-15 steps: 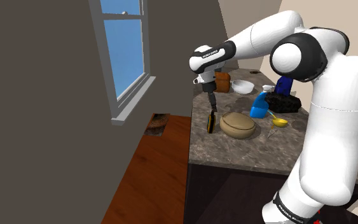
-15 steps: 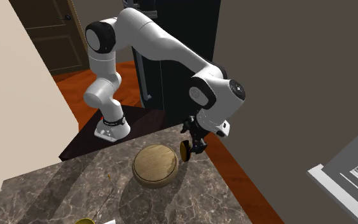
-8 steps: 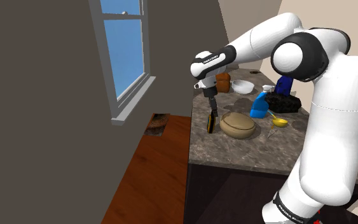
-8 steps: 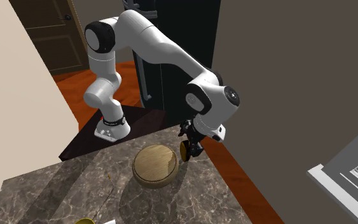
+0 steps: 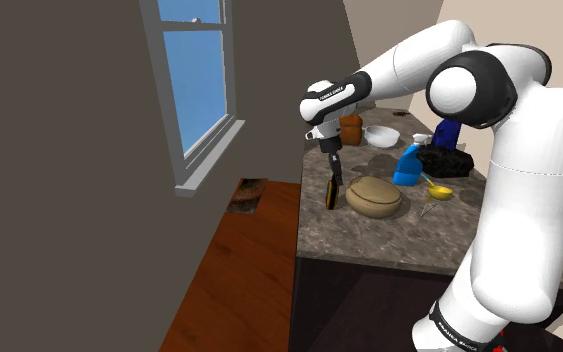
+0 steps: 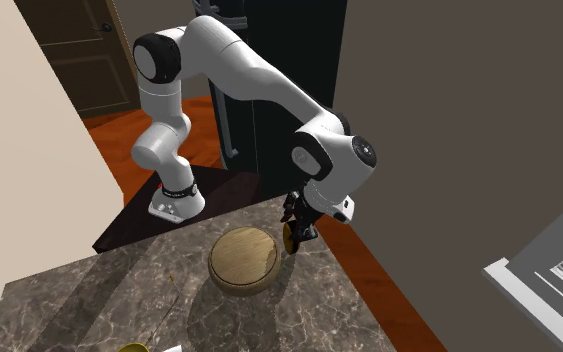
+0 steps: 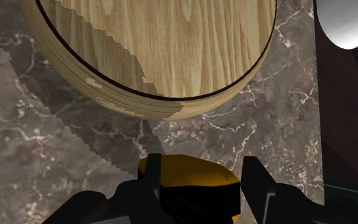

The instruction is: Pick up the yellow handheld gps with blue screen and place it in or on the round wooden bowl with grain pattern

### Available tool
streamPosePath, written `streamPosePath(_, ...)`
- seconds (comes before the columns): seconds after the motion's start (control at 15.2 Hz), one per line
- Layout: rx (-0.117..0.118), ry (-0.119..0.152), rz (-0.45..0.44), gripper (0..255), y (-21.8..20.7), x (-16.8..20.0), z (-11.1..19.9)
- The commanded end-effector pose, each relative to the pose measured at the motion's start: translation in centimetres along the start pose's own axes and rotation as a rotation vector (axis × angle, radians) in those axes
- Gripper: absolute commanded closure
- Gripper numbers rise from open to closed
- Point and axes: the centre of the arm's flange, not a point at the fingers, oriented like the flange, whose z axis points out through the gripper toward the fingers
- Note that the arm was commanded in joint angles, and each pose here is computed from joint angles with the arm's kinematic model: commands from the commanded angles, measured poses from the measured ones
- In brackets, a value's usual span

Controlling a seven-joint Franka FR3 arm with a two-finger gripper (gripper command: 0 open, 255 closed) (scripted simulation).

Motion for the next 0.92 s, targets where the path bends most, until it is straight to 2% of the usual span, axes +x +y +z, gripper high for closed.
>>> streamPosePath(0.0, 0.000, 0.000, 0.000, 255, 0.0, 0.0, 0.0)
streamPosePath(0.46, 0.000, 0.000, 0.000, 255, 0.0, 0.0, 0.0)
streamPosePath(0.86, 0.000, 0.000, 0.000, 255, -0.9, -1.0, -2.8)
